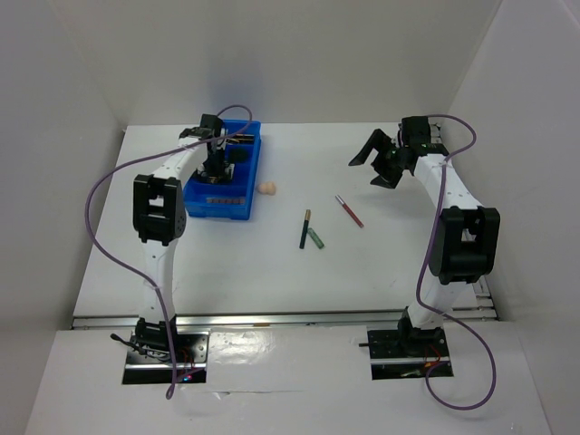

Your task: Organize the makeup

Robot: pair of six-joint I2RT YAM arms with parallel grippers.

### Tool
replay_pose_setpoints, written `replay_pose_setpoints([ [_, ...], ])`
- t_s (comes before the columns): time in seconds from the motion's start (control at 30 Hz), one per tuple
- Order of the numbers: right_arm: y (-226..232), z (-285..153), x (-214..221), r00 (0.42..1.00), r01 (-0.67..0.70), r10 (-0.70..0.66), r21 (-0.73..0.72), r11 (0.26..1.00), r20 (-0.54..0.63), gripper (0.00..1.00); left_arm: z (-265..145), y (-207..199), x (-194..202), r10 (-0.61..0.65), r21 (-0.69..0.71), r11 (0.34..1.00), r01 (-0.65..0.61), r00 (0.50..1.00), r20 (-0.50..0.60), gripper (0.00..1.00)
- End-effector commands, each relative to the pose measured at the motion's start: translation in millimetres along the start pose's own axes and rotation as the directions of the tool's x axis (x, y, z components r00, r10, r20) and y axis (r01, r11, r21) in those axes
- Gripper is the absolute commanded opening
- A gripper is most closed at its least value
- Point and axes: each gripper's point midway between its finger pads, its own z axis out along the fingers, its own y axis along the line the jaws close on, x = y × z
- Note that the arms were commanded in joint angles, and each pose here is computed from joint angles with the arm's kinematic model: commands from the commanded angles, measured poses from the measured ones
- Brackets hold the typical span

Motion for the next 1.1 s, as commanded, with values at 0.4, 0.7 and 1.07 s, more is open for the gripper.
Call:
replay_pose_setpoints([
  [0.4,13.6,-6.2,-15.7,0.999,0.017,-0.015,-0.043,0.999,0.041,1.0,12.0,-65.3,55.7,0.047,0.347,0.937,0.033,0.974,-0.221,0.93],
  [0.7,13.9,-3.1,-15.4,0.999,0.017,-0.015,-0.052,0.999,0.035,1.0,17.7,-32.9,48.8,-0.006,0.09,0.996,0.023,0.982,-0.188,1.0],
  [1.07,15.2,-3.4,-14.4,0.999,0.017,-0.016,-0.059,0.998,0.03,1.0,38.6,-30.8,57.8,-0.015,-0.074,0.997,0.001,0.982,-0.187,1.0],
])
